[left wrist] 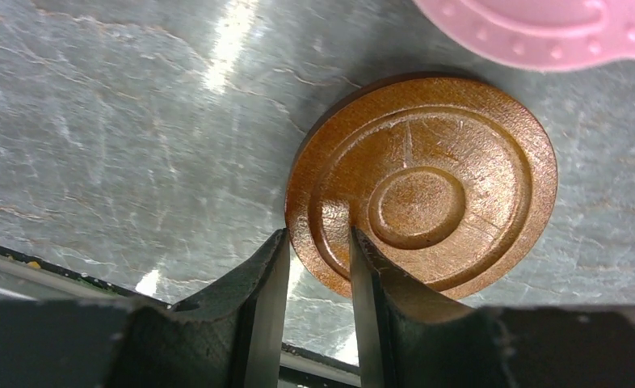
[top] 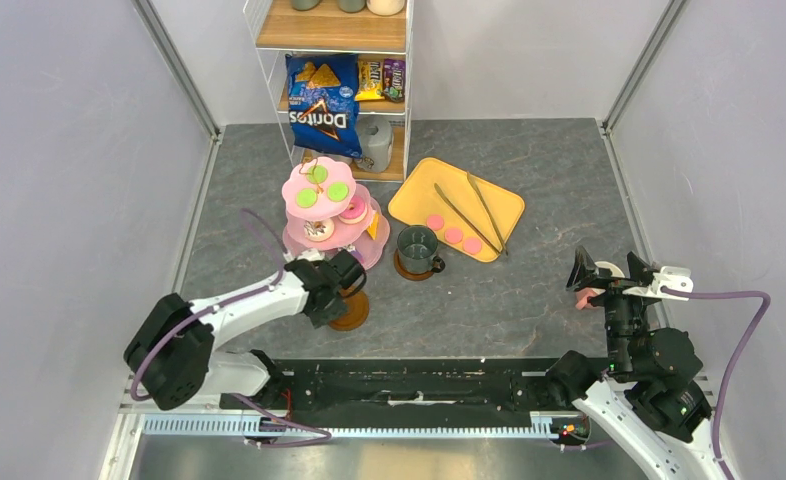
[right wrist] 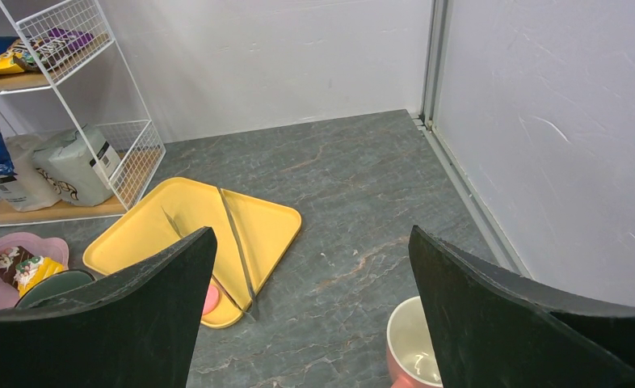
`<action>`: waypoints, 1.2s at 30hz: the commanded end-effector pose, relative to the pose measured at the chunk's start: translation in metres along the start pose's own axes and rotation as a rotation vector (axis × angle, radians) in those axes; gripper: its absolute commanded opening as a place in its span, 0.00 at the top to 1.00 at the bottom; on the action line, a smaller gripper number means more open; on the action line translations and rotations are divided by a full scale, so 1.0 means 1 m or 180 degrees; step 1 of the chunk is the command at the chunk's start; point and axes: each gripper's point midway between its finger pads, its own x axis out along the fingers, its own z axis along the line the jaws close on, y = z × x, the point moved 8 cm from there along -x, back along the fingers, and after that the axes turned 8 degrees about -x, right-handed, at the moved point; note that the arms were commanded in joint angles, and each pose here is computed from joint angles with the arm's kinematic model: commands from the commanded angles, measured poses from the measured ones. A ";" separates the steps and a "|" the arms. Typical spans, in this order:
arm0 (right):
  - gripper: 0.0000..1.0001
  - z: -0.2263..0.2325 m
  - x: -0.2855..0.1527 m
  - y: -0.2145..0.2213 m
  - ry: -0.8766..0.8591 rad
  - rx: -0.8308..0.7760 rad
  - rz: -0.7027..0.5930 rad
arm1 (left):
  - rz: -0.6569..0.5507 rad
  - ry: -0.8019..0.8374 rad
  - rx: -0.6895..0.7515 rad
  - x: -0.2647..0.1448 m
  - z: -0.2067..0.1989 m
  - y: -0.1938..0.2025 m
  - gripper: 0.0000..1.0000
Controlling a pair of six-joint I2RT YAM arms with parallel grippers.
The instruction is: Serve the afternoon tea
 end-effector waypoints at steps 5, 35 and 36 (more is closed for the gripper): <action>0.03 -0.003 -0.002 -0.007 -0.0012 0.0086 -0.0077 | -0.0337 0.0147 0.0180 -0.019 -0.048 0.010 0.60; 0.03 -0.002 -0.002 -0.006 -0.0045 0.0061 -0.0076 | -0.0378 0.0367 0.0105 -0.008 -0.013 -0.012 0.37; 0.03 -0.001 -0.002 -0.005 -0.0047 0.0058 -0.0070 | -0.0355 0.0377 0.0125 -0.006 -0.013 -0.011 0.39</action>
